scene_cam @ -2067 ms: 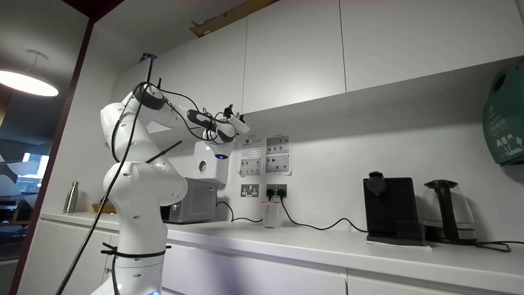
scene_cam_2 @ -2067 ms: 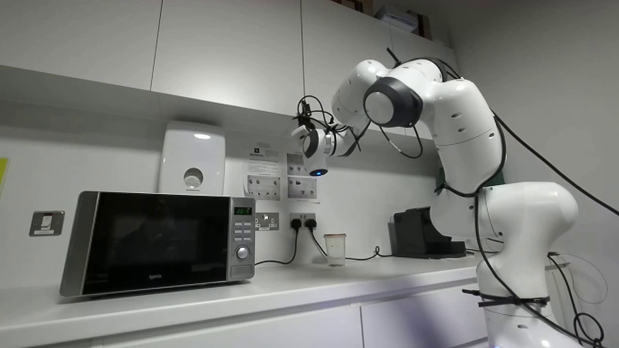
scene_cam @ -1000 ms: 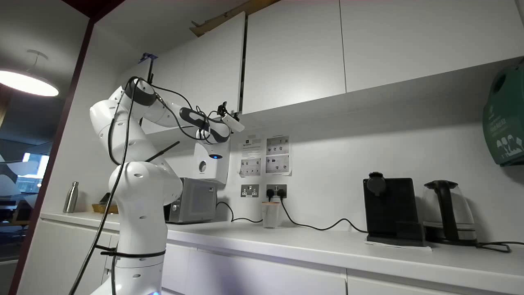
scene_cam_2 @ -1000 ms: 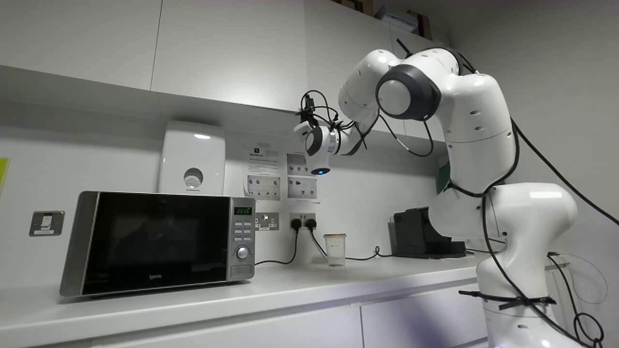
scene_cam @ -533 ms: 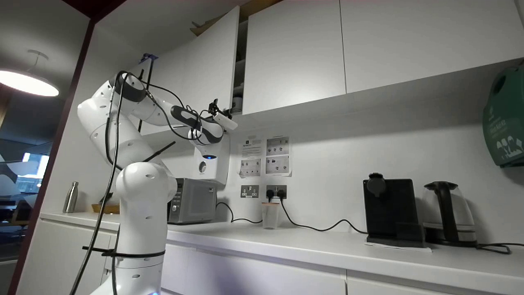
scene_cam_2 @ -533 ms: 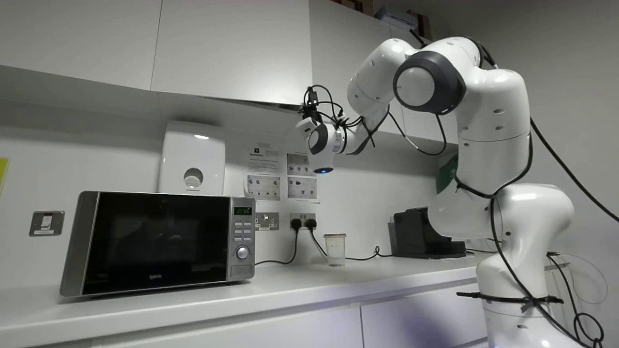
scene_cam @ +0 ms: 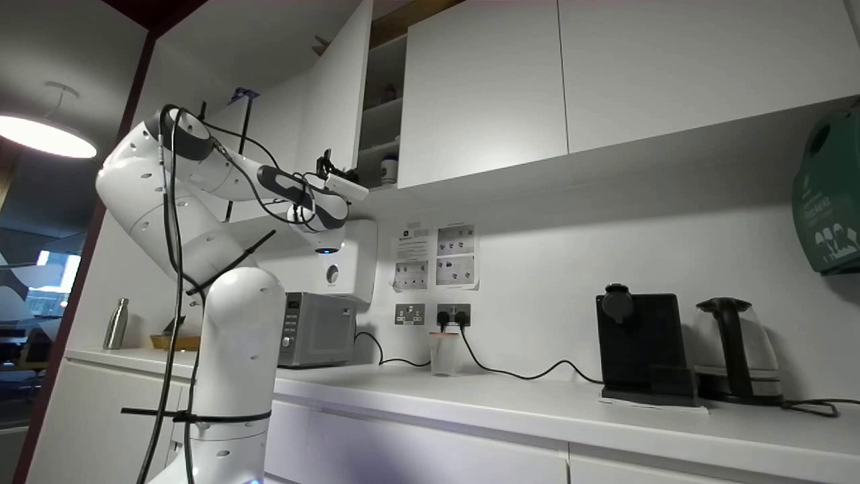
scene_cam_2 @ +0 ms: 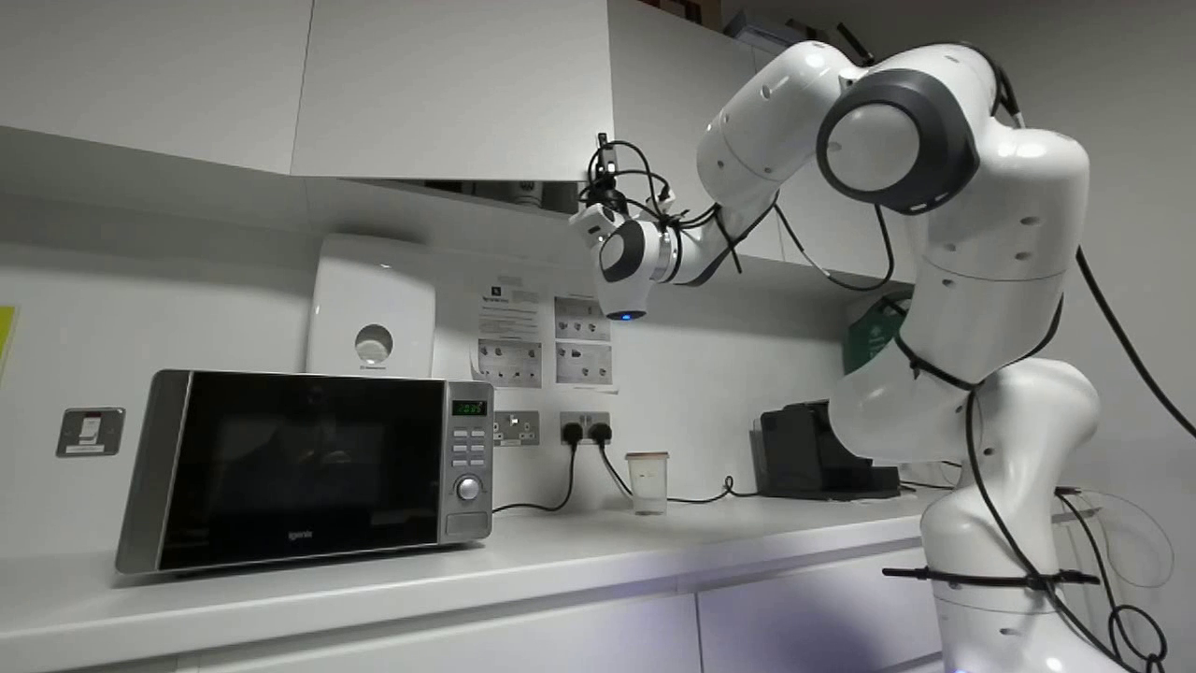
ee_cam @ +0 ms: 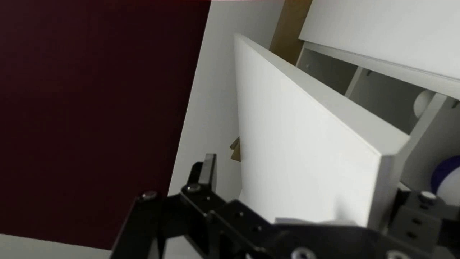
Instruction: Open the left door on the second upper cabinet
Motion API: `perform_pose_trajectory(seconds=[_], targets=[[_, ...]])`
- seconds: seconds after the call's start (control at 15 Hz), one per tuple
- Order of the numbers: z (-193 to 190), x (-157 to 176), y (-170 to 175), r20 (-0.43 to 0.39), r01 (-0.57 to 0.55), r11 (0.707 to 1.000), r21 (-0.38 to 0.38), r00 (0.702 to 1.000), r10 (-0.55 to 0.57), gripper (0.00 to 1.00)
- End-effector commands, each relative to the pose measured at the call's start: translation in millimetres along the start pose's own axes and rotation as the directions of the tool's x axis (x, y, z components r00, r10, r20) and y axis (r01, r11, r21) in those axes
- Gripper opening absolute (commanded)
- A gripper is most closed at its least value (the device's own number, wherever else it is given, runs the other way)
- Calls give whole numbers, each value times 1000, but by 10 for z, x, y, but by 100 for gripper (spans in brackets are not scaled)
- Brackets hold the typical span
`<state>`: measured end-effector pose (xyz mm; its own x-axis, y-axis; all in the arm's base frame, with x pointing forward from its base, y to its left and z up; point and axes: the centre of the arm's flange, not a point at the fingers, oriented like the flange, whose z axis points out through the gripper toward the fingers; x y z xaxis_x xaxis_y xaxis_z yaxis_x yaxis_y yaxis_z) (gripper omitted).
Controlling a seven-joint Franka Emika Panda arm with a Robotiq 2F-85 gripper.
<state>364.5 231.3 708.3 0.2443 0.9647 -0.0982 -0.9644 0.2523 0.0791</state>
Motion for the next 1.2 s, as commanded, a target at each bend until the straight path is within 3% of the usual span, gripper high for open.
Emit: perform_pose_trajectory(seconds=[0.0,0.4,0.6,0.93,1.13], targets=[[-23,-34,309,-1,47,997,-68,999,-47,100],[-326,-70,356,-18,74,996,-42,997,-74,100],[-483,-37,471,-31,29,999,-19,999,-29,100],[-511,-36,614,-41,29,999,-44,999,-31,100],[-510,-102,488,-31,60,998,8,998,-60,100]])
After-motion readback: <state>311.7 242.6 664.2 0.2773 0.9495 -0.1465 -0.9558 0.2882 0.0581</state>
